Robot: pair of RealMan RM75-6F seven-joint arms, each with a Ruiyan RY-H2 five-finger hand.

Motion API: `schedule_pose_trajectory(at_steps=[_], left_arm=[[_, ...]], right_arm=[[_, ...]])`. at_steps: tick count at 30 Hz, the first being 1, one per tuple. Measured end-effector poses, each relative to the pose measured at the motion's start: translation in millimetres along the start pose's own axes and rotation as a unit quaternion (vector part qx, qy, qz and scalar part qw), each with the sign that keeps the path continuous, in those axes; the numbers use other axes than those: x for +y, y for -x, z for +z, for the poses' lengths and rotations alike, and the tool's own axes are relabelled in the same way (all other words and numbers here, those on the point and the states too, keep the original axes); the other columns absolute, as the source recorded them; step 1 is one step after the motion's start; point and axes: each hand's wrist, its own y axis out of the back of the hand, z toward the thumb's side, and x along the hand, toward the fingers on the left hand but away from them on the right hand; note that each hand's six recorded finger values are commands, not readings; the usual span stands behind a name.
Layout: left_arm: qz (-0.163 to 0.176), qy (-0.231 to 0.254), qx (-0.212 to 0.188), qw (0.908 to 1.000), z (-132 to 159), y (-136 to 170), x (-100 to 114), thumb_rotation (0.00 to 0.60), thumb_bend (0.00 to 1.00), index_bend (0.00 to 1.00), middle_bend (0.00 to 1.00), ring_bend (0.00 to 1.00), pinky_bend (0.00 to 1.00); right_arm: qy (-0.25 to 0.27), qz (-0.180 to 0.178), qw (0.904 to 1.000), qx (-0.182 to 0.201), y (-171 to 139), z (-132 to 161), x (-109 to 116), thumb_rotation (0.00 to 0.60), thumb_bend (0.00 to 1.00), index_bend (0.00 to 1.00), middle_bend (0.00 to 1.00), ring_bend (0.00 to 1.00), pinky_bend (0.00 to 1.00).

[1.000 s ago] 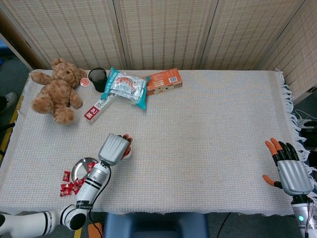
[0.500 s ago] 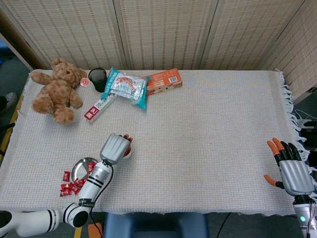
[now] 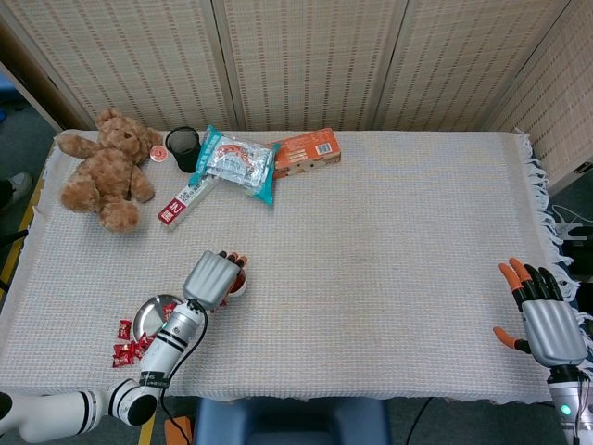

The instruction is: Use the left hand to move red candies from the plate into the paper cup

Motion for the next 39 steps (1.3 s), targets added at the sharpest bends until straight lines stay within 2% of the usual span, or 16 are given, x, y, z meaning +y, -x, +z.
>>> schedule_pose_trajectory(at_steps=[7, 10, 16, 20, 22, 25, 29, 33, 36, 39], left_arm=[[0.002, 0.003, -0.006, 1.0, 3.5, 0.6, 2.0, 0.6, 0.47, 0.33, 0.41, 0.51, 0.86], [0.006, 0.003, -0.006, 1.0, 4.0, 2.1, 3.7, 0.6, 0.46, 0.29, 0.38, 0.51, 0.86], [0.031, -0.002, -0.01, 0.9995, 3.7, 19.5, 14.4, 0.6, 0.41, 0.07, 0.17, 0.51, 0.88], [0.038, 0.011, 0.005, 0.9992, -12.1, 48.7, 15.2, 0.6, 0.41, 0.0, 0.06, 0.55, 0.9], [0.032, 0.023, 0.018, 0.9991, -23.5, 63.8, 10.7, 0.6, 0.41, 0.0, 0.07, 0.56, 0.9], [0.019, 0.043, 0.038, 0.9982, -41.5, 91.0, 0.1, 0.6, 0.4, 0.04, 0.16, 0.59, 0.91], [0.006, 0.059, 0.069, 0.9958, -62.1, 132.4, -16.7, 0.6, 0.4, 0.1, 0.33, 0.6, 0.91], [0.0, 0.062, 0.11, 0.9919, -82.9, 168.8, -31.0, 0.6, 0.4, 0.1, 0.39, 0.6, 0.91], [-0.015, 0.06, 0.138, 0.9885, -96.6, 194.3, -43.5, 0.6, 0.4, 0.09, 0.31, 0.6, 0.91], [-0.045, 0.061, 0.16, 0.9842, -105.6, 217.9, -58.2, 0.6, 0.4, 0.05, 0.14, 0.6, 0.92]], right_arm=[[0.0, -0.001, 1.0, 0.0, -0.2, 0.1, 0.3, 0.6, 0.08, 0.0, 0.0, 0.0, 0.0], [0.0, -0.001, 1.0, 0.0, -0.3, -0.1, 0.5, 0.6, 0.08, 0.0, 0.0, 0.0, 0.0], [0.0, 0.003, 1.0, 0.002, -0.2, 0.0, -0.7, 0.6, 0.08, 0.0, 0.0, 0.0, 0.0], [0.0, 0.0, 1.0, 0.004, -1.7, 0.7, 0.6, 0.6, 0.08, 0.0, 0.0, 0.0, 0.0], [0.0, 0.0, 1.0, 0.005, -2.6, 1.5, 0.4, 0.6, 0.08, 0.0, 0.0, 0.0, 0.0], [-0.001, 0.003, 1.0, 0.009, -3.1, 3.5, -1.4, 0.6, 0.08, 0.0, 0.0, 0.0, 0.0], [-0.005, 0.007, 0.9999, 0.014, -2.6, 7.3, -4.2, 0.6, 0.08, 0.0, 0.0, 0.0, 0.0], [-0.006, 0.011, 0.9998, 0.018, -2.1, 9.7, -6.5, 0.6, 0.08, 0.0, 0.0, 0.0, 0.0], [-0.008, 0.014, 0.9997, 0.02, -1.7, 11.2, -8.5, 0.6, 0.08, 0.0, 0.0, 0.0, 0.0], [-0.009, 0.016, 0.9996, 0.021, -1.7, 12.4, -9.5, 0.6, 0.08, 0.0, 0.0, 0.0, 0.0]])
